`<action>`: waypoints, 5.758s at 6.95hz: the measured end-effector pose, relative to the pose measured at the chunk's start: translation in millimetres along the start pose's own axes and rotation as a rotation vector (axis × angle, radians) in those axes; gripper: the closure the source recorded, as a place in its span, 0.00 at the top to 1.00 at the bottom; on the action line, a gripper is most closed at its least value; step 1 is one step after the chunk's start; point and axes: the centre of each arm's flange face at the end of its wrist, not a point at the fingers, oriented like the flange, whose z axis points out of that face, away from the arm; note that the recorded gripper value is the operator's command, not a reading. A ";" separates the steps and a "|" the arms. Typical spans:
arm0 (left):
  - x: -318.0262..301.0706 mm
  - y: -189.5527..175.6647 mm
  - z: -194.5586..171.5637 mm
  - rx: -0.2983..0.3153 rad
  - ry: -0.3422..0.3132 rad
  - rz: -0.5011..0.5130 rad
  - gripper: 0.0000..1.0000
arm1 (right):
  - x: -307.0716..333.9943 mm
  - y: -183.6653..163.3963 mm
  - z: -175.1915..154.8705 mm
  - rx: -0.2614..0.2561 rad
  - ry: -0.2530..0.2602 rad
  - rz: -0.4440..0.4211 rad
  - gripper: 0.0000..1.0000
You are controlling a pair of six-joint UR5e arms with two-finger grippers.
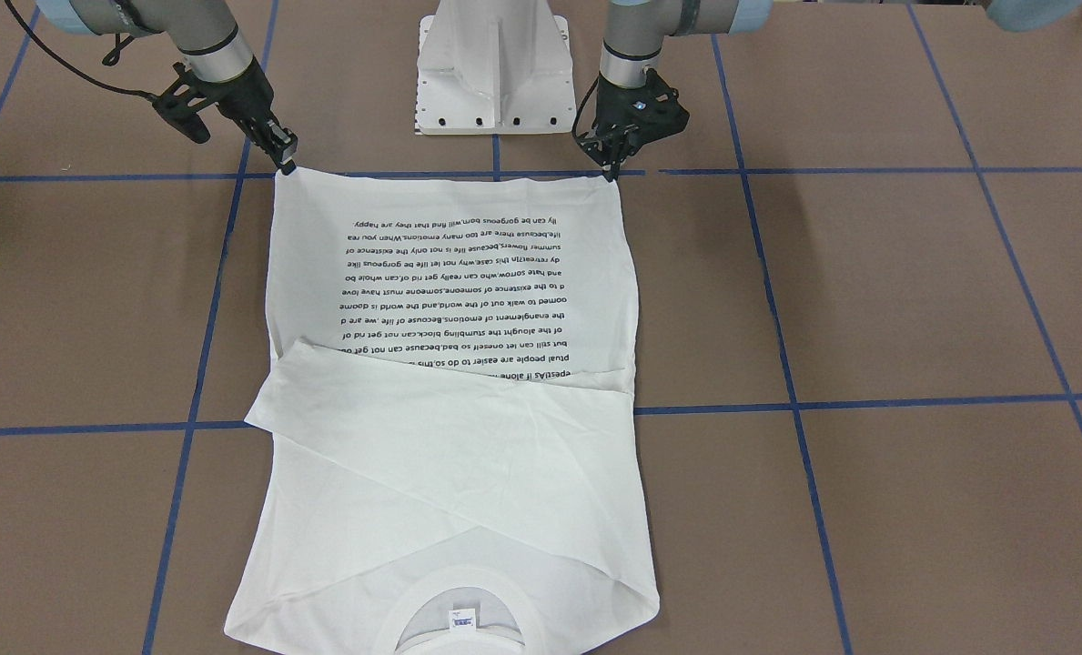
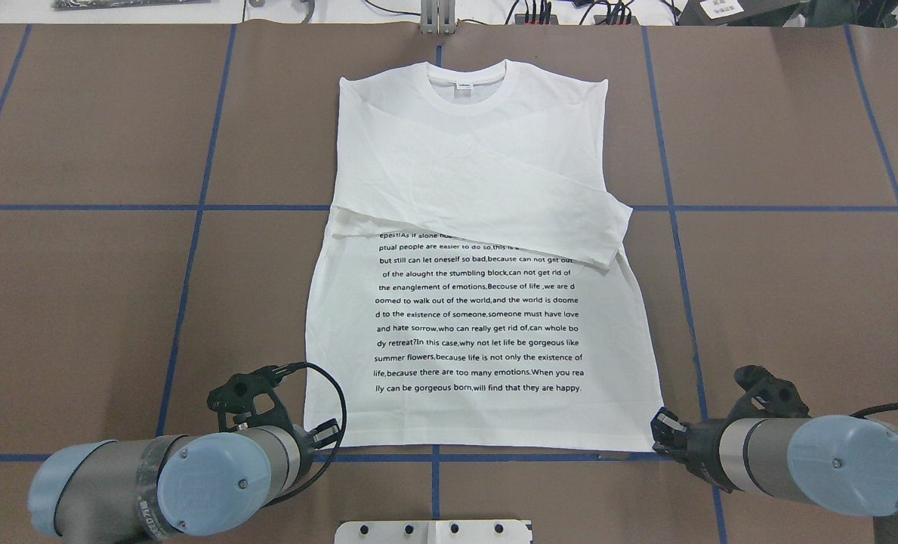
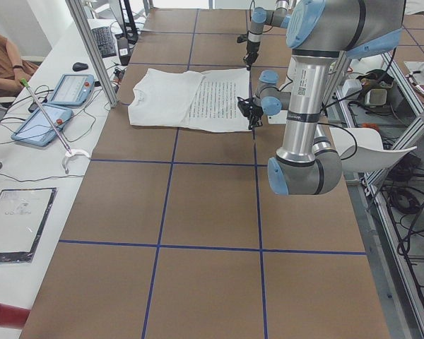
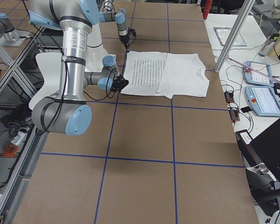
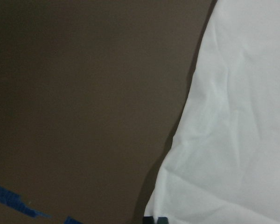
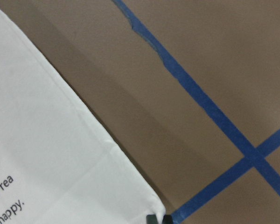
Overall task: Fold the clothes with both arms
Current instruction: 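Grasp the hem corners nearest the robot with both grippers, then lift the hem with both grippers and fold it toward the collar, then release the hem at the collar and raise both grippers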
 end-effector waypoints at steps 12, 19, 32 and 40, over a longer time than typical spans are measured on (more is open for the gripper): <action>3.2 -36.6 -130.4 -0.081 0.201 -0.120 0.00 | -45.3 -18.4 -105.6 -0.057 -0.161 0.056 0.00; 93.2 -273.7 -36.1 0.170 0.233 -0.009 0.00 | -242.5 -151.9 -54.6 0.240 -0.003 -0.074 0.00; 114.6 -424.5 44.1 0.314 0.266 0.019 0.00 | -383.9 -308.6 39.0 0.247 0.110 -0.098 0.00; 91.1 -443.7 48.2 0.316 0.282 0.035 0.27 | -355.8 -325.1 16.0 0.183 0.025 -0.091 1.00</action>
